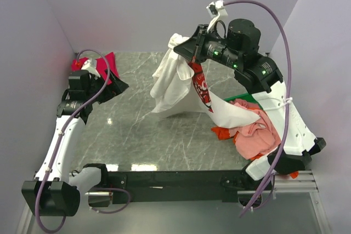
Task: Fold and stack the t-shirts
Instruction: Move the tshirt to the center of the board
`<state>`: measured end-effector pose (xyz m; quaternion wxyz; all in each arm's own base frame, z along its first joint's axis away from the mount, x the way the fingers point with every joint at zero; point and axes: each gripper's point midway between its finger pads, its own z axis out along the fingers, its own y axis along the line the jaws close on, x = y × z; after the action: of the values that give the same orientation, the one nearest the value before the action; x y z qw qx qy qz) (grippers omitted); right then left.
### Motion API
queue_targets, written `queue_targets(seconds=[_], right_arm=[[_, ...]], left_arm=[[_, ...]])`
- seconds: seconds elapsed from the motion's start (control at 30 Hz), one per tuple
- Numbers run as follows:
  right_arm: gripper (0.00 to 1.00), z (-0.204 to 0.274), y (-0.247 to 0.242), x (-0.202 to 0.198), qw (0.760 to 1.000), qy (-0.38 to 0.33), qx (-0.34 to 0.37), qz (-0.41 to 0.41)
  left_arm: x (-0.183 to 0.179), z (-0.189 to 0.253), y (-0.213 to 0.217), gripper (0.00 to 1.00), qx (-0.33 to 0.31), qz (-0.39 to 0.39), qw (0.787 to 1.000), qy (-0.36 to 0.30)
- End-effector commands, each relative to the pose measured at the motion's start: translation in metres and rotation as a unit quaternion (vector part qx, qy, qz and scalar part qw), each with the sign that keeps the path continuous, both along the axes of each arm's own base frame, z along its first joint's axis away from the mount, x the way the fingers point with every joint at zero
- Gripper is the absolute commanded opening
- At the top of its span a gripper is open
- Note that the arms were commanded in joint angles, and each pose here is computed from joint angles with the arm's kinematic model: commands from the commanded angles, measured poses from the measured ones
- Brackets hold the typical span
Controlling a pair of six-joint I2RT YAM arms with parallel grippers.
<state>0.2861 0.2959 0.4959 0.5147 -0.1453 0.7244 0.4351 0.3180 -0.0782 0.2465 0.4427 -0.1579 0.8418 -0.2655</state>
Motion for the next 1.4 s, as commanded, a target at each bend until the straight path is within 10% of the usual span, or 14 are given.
queue_targets(seconds=[0.0,0.67,0.93,1.03,1.1,1.37], right_arm=[[0.00,0.003,0.008,0.013,1.000,-0.014,0.019,-0.007],[0.00,0.015,0.085,0.015,0.993,-0.004,0.047,0.109],[0.00,-0.091,0.040,0.082,0.991,0.128,-0.020,-0.044],[0.55,-0.160,0.006,0.106,0.974,0.206,-0.055,-0.076],[0.71,-0.209,-0.011,0.107,0.959,0.236,-0.129,-0.092],[0.87,-0.314,-0.055,0.081,0.916,0.303,-0.225,-0.135]], left_arm=[[0.008,0.004,0.001,0.93,0.004,0.002,1.000,-0.008],[0.012,0.012,0.008,0.93,0.014,0.019,1.000,-0.011],[0.014,0.014,0.010,0.92,0.018,0.024,0.999,-0.015],[0.013,0.006,0.012,0.92,0.029,0.024,0.999,-0.007],[0.012,0.001,0.013,0.92,0.033,0.023,0.999,-0.002],[0.011,-0.021,0.006,0.91,0.023,0.007,0.999,0.021]])
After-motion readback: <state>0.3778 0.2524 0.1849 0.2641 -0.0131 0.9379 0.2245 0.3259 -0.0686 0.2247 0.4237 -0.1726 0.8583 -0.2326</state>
